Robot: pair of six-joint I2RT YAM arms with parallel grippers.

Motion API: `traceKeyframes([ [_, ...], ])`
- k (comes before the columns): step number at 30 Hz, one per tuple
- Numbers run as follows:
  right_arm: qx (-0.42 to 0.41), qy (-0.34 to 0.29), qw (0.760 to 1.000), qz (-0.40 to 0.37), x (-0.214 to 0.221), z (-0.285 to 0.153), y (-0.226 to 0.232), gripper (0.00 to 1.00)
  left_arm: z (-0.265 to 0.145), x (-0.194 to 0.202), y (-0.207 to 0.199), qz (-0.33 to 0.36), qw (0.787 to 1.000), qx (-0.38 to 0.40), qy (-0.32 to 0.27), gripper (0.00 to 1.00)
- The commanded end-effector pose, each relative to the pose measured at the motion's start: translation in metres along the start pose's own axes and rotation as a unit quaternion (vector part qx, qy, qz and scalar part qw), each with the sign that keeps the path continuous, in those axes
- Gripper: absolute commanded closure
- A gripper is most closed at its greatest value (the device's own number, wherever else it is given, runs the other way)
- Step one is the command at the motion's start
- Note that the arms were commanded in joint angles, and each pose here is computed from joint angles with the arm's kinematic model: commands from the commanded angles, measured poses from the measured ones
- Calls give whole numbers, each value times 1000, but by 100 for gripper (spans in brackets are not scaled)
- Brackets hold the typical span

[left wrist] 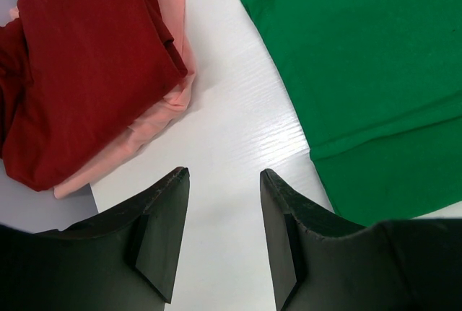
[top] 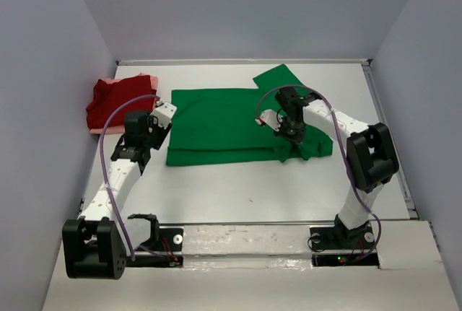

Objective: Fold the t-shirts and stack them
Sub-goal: Fold the flattened T-shirt at the center of the board.

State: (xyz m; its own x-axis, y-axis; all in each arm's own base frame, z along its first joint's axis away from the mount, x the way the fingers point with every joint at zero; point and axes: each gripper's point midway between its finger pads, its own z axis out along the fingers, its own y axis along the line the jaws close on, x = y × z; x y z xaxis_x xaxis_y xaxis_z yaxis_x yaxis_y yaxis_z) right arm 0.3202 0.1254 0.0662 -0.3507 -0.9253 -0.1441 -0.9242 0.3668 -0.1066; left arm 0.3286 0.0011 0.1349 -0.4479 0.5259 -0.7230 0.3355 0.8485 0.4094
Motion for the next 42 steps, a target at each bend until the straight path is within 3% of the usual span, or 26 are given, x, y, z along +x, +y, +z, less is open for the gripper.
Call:
traceKeyframes([
  [1,37,-27,999,-2,-14,-26,-17,100,-5,-7,2,3,1000,-5,-18,44],
  [42,133,-8,991,8,-44,-1,-97,100,1,6,-4,5,1000,1,-6,44],
])
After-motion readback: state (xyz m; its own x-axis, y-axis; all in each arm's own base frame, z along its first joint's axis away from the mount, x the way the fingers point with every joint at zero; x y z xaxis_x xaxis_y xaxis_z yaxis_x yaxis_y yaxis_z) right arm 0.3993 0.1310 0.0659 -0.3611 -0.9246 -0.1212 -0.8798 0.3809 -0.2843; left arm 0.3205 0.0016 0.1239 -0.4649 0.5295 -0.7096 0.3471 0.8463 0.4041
